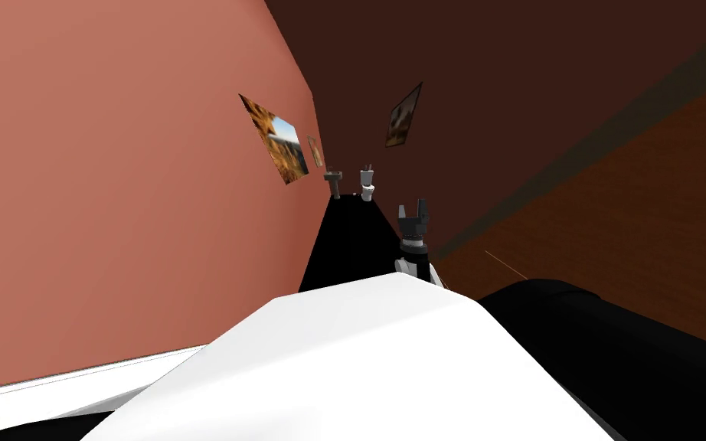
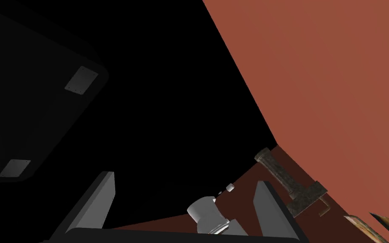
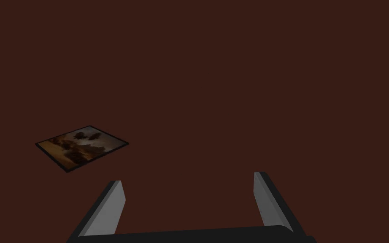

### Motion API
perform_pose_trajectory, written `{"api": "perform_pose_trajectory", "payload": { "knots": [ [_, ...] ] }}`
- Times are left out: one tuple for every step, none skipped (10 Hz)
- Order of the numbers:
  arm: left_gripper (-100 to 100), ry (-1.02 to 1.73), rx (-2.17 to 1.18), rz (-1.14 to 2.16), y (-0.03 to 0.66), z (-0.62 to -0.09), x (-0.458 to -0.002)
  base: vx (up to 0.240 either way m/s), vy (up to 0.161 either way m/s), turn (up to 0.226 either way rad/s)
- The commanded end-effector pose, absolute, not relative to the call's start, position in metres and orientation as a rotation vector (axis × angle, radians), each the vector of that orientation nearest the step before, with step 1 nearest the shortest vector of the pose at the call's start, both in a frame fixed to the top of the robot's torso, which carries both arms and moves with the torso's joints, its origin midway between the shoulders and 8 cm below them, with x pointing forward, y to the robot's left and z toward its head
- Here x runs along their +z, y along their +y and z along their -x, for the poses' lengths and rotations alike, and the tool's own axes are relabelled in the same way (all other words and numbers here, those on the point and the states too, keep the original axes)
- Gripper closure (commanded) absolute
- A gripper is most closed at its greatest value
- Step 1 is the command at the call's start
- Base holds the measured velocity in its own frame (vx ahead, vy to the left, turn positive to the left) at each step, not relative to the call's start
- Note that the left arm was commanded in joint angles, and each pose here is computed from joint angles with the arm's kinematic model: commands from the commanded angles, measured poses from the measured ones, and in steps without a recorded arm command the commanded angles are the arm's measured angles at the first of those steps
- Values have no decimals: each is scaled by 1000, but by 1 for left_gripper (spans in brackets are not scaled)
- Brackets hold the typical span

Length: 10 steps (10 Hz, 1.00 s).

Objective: Push the door open

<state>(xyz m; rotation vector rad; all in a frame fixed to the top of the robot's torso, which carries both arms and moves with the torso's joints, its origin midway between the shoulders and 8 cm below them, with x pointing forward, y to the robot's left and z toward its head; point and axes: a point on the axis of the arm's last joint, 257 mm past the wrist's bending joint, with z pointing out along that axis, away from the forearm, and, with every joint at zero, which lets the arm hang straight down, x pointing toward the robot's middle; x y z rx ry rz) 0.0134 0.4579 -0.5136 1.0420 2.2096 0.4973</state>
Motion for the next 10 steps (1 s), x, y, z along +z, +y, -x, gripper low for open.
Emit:
{"api": "perform_pose_trajectory", "payload": {
  "knots": [
    [-100, 2209, 484, -971, 456, -15, -511, -84, 93, 300],
    [-100, 2208, 478, -930, 455, -15, -509, -99, 88, 338],
    [-100, 2207, 471, -889, 454, -16, -508, -91, 99, 365],
    [-100, 2204, 464, -848, 454, -16, -506, -68, 105, 338],
    [-100, 2201, 458, -808, 453, -17, -504, -57, 104, 302],
    [-100, 2197, 452, -767, 453, -17, -502, -65, 113, 298],
    [-100, 2193, 446, -728, 452, -18, -499, -62, 105, 350],
    [-100, 2187, 439, -688, 452, -18, -497, -70, 97, 337],
    [-100, 2181, 434, -649, 452, -19, -495, -60, 97, 289],
    [-100, 2174, 428, -610, 452, -19, -493, -59, 96, 342]
  ]
}}
